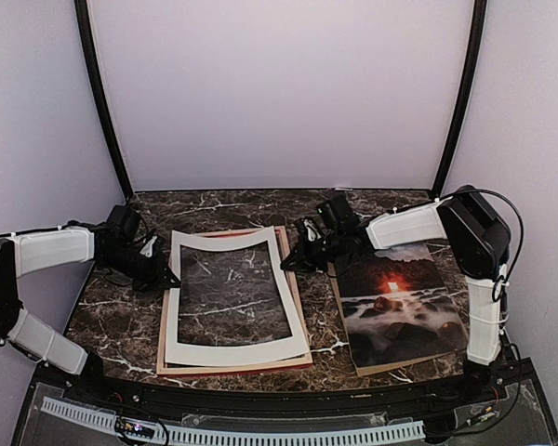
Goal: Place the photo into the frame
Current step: Place the mat board on the glass panel.
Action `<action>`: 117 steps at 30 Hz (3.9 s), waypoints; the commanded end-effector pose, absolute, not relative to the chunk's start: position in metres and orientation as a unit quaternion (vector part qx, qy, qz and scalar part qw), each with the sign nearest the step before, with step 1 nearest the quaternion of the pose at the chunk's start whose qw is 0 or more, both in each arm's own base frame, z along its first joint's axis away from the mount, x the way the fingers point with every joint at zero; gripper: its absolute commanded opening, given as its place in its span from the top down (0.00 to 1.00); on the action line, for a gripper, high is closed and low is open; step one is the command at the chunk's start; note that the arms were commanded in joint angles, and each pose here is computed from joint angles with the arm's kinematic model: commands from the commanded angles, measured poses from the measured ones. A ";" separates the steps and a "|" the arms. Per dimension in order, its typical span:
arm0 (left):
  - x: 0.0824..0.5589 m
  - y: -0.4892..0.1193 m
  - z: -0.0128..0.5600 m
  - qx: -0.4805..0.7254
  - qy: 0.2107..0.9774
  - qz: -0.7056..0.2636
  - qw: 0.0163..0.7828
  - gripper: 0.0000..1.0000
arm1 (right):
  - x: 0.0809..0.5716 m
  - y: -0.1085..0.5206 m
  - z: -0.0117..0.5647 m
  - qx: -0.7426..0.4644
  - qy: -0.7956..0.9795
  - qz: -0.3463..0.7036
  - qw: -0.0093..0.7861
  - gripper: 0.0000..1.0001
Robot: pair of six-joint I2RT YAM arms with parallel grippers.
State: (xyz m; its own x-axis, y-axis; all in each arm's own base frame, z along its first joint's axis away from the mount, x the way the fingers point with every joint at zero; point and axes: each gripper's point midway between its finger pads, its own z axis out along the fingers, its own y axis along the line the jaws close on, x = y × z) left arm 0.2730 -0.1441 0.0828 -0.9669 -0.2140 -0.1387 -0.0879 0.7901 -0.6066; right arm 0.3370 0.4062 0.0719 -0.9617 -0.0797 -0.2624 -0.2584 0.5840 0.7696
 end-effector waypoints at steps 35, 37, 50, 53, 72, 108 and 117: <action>0.293 -0.136 0.061 -0.060 0.953 -0.278 0.106 0.86 | 0.338 0.399 0.053 -0.107 0.911 0.383 0.106 1.00; 0.293 -0.135 0.061 -0.061 0.953 -0.276 0.105 0.86 | 0.337 0.401 0.053 -0.108 0.911 0.384 0.106 1.00; 0.294 -0.129 0.058 -0.063 0.958 -0.258 0.110 0.82 | 0.332 0.404 0.053 -0.111 0.911 0.383 0.103 1.00; 0.295 -0.128 0.056 -0.063 0.959 -0.256 0.109 0.80 | 0.331 0.405 0.054 -0.112 0.911 0.383 0.103 1.00; 0.299 -0.125 0.056 -0.058 0.962 -0.244 0.112 0.76 | 0.328 0.405 0.053 -0.114 0.913 0.378 0.101 1.00; 0.296 -0.119 0.058 -0.053 0.966 -0.225 0.119 0.60 | 0.342 0.396 0.077 -0.125 0.922 0.339 0.141 0.72; 0.298 -0.112 0.066 -0.048 0.969 -0.205 0.133 0.53 | 0.344 0.389 0.085 -0.125 0.922 0.331 0.159 0.71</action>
State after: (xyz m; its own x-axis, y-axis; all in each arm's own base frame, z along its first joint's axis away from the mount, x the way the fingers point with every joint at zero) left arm 0.2939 -0.1176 0.0503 -0.9683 -0.1570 -0.1945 -0.0593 0.9002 -0.4315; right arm 0.3383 0.3859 0.0534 -0.9469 -0.1333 -0.2925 -0.2855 0.7672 0.5744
